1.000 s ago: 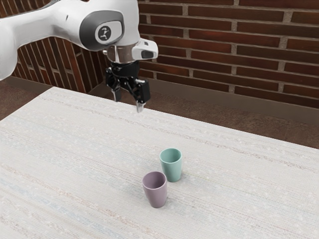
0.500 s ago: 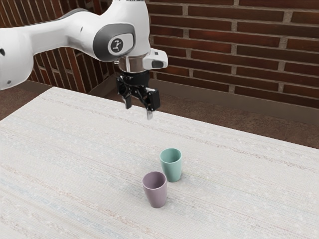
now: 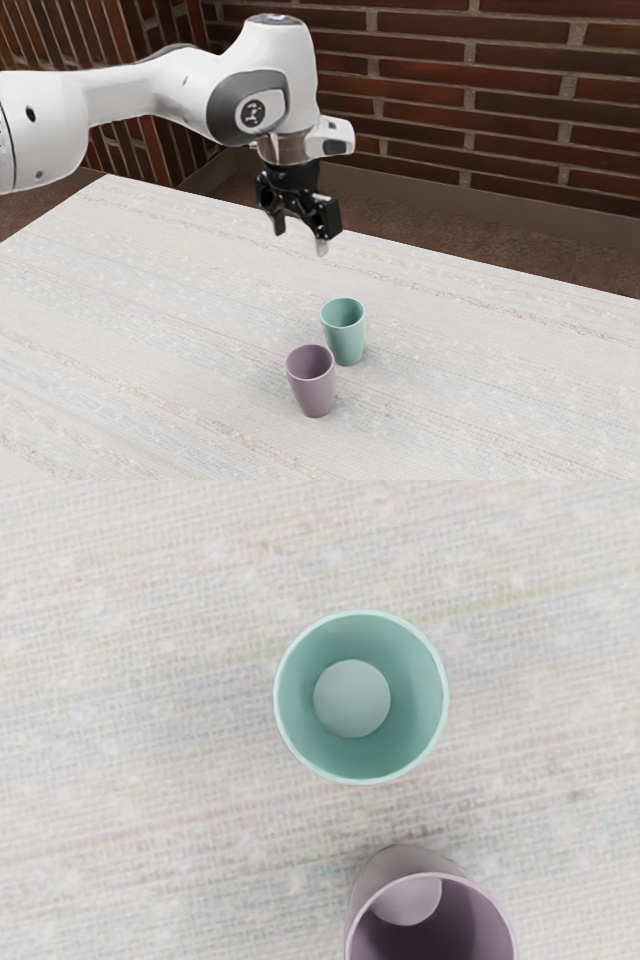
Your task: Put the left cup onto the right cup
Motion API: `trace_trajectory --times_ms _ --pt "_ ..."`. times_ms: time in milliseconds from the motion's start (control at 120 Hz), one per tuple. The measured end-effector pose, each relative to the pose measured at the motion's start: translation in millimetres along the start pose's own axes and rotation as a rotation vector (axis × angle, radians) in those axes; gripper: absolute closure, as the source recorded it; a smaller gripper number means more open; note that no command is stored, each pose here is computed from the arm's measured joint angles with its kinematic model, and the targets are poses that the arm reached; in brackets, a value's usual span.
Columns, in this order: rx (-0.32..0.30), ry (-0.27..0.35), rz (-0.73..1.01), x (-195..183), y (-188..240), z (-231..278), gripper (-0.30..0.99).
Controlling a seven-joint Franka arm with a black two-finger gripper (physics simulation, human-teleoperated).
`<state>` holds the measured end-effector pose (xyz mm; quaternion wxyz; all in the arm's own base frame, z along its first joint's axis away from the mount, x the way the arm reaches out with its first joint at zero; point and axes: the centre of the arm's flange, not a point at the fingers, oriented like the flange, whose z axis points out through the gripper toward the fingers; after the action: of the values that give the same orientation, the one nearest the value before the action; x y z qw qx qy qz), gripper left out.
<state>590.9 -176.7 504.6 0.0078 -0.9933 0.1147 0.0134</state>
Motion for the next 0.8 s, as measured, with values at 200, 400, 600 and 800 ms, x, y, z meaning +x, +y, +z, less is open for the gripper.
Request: trace_trajectory --times_ms 200,400,600,800 --pt "-0.009 -0.011 -0.004 -1 10 14 0.0" --pt "-0.017 -0.02 -0.019 -1 22 31 0.0" --pt "-0.021 -0.023 -0.051 6 26 48 0.0" --pt "-0.035 -0.033 -0.081 13 30 67 0.0"
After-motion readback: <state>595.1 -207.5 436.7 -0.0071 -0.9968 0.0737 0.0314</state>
